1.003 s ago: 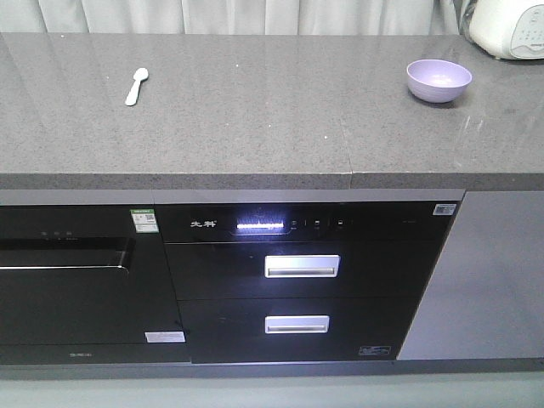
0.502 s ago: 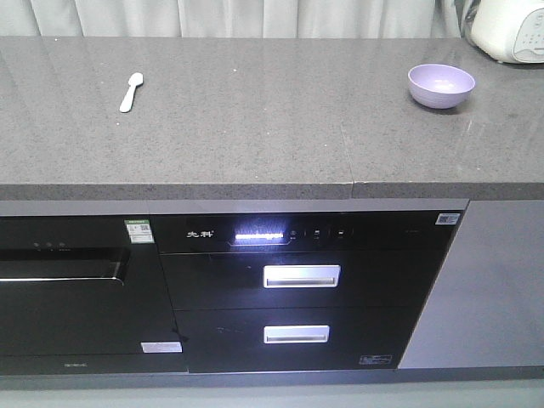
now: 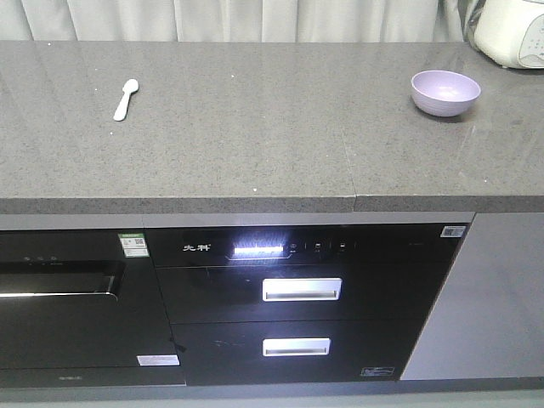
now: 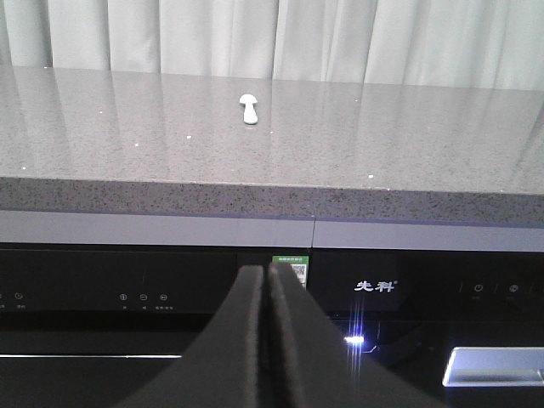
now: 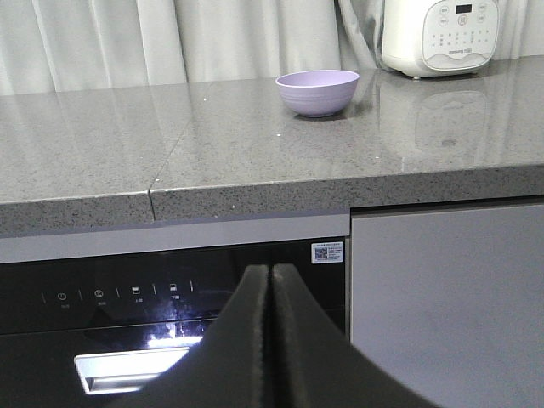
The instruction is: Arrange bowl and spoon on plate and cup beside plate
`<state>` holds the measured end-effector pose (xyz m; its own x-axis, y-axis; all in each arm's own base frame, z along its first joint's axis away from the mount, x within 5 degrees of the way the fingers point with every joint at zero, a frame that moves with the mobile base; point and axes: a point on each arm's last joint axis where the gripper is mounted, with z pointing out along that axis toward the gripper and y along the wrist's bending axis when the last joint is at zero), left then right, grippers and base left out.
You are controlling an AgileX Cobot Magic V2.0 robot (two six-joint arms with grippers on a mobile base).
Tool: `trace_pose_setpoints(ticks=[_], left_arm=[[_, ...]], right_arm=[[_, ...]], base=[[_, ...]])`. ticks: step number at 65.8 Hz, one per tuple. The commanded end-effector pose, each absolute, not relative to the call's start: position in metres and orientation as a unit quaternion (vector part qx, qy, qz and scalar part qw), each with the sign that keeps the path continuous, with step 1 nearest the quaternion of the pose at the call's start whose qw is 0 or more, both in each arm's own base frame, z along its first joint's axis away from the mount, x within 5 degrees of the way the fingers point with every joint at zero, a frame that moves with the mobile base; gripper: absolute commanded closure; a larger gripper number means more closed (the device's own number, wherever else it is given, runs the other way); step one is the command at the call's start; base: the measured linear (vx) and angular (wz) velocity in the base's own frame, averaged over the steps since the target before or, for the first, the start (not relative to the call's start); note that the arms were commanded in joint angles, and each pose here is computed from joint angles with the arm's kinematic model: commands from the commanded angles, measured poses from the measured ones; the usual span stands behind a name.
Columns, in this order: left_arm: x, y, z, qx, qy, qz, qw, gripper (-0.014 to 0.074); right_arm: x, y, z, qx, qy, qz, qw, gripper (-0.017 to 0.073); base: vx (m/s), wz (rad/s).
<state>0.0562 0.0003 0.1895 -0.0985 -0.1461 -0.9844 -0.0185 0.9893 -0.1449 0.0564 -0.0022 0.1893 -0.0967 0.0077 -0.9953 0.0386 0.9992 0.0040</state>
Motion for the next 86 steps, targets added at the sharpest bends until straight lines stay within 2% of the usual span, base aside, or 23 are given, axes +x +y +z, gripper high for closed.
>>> trace_pose_setpoints(ticks=[1, 86], left_arm=[[0.0565, 0.0002, 0.1866, -0.058, 0.72, -0.053, 0.689, 0.0599], [0.0565, 0.0002, 0.1866, -0.058, 0.72, -0.053, 0.689, 0.0599]], right_arm=[[0.0564, -0.0022, 0.191, 0.011, 0.717, -0.016, 0.697, 0.0564], [0.0564, -0.0022, 0.191, 0.011, 0.717, -0.016, 0.697, 0.0564]], base=[[0.07, 0.0], [0.06, 0.01]])
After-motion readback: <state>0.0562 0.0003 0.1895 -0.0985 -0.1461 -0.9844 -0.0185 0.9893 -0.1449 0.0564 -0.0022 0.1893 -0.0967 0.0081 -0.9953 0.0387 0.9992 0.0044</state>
